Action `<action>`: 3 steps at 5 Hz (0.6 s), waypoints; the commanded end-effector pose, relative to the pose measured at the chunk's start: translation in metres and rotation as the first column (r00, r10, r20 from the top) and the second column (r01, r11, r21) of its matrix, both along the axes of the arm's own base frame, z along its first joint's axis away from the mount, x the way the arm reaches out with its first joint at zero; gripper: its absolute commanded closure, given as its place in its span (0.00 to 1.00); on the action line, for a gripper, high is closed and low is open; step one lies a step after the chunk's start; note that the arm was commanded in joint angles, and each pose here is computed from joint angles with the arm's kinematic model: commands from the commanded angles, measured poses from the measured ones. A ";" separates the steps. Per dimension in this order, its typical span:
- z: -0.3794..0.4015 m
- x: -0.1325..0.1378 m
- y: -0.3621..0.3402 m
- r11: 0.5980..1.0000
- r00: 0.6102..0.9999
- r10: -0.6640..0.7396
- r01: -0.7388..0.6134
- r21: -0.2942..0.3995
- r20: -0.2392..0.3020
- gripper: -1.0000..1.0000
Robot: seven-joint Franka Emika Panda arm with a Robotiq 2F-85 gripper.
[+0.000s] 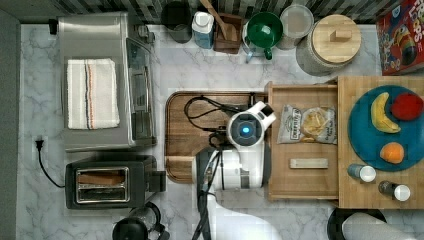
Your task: Open the drawer.
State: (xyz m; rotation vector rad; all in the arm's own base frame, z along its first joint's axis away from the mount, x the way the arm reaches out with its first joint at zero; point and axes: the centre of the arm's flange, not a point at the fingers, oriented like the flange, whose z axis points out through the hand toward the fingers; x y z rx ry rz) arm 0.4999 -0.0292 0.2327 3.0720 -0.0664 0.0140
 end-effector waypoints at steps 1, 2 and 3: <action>0.039 0.004 0.089 0.998 0.998 -0.007 0.004 0.059 0.056 0.00; 0.059 0.004 0.098 1.000 0.993 -0.005 0.003 0.019 0.122 0.00; 0.060 0.004 0.098 1.000 0.992 -0.005 0.003 0.019 0.122 0.00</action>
